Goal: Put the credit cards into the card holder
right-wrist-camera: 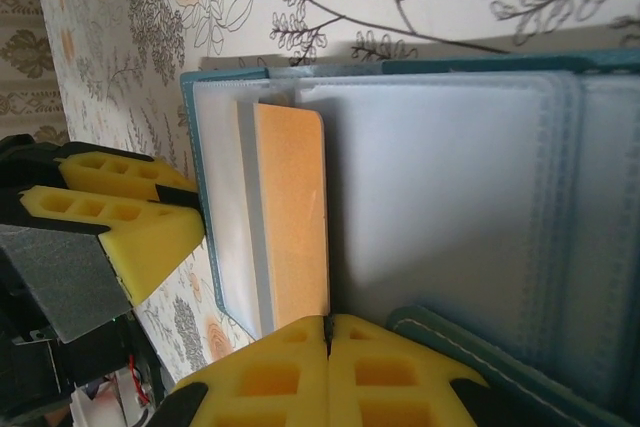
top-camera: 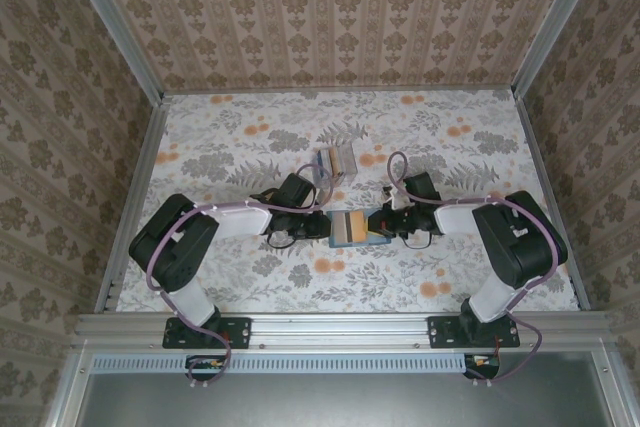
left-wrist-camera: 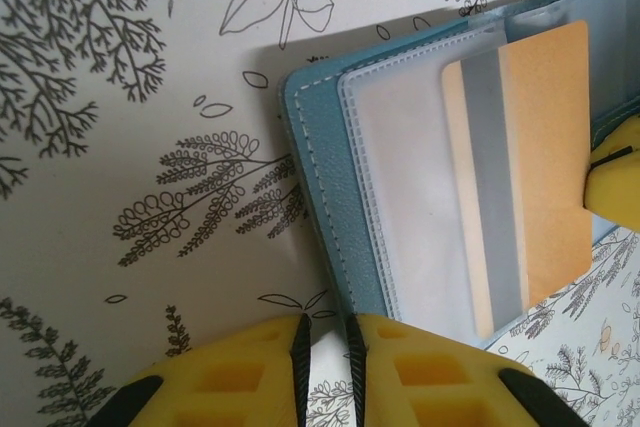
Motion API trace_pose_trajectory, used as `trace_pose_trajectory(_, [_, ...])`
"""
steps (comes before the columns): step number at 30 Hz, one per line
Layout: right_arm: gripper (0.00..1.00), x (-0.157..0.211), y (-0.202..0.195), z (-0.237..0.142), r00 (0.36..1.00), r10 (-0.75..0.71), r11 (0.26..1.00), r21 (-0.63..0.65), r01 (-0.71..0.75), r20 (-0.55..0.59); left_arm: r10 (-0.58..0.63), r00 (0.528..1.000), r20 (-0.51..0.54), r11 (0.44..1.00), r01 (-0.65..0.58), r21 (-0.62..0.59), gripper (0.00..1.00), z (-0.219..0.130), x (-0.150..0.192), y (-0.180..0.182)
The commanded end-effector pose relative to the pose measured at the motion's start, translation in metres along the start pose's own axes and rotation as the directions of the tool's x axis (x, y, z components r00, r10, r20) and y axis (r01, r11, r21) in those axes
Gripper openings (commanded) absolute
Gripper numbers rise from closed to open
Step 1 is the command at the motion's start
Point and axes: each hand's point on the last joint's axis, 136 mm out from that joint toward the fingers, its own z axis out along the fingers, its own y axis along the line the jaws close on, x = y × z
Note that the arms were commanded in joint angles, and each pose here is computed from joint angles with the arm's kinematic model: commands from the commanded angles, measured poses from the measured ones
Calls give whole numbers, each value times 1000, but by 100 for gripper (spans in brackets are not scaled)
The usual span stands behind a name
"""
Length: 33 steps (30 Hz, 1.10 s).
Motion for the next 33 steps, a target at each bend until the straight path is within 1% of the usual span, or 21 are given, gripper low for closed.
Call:
trace_pose_trajectory(1, [0, 6, -1, 7, 1000, 14, 1000, 27, -14, -7, -11, 1000, -25, 1000, 11, 1, 21, 6, 6, -3])
trace_pose_trajectory(6, [0, 8, 9, 21, 1000, 18, 999, 27, -17, -16, -15, 999, -29, 1000, 15, 0, 19, 7, 5, -4])
trace_pose_trajectory(14, [0, 11, 26, 42, 998, -22, 1000, 14, 23, -53, -38, 999, -17, 998, 39, 40, 18, 8, 5, -10])
trace_pose_trajectory(19, [0, 12, 25, 42, 998, -20, 999, 29, 22, -61, -35, 999, -17, 999, 36, 27, 19, 4, 4, -8])
trace_pose_trajectory(20, [1, 12, 24, 40, 998, -23, 999, 40, 25, -58, -34, 999, -10, 999, 34, 28, 19, 2, 3, -9])
trace_pose_trajectory(22, [10, 12, 23, 34, 998, -35, 997, 65, 39, -54, -32, 999, 5, 999, 32, 19, 19, -2, 1, -7])
trace_pose_trajectory(24, [20, 12, 21, 24, 998, -57, 991, 120, 62, -41, -29, 1000, 8, 1000, 29, 7, 20, -7, 0, -5])
trace_pose_trajectory(26, [26, 11, 20, 13, 997, -77, 983, 166, 81, -28, -30, 1000, 8, 1000, 30, 1, 20, -11, 0, -3])
trace_pose_trajectory(29, [31, 12, 23, -3, 994, -111, 972, 208, 112, -13, -29, 999, 27, 1000, 29, 3, 21, -15, -1, -3])
trace_pose_trajectory(33, [37, 15, 17, -25, 992, -124, 947, 299, 115, 11, -42, 999, 12, 997, 42, 59, 21, -13, -1, -12])
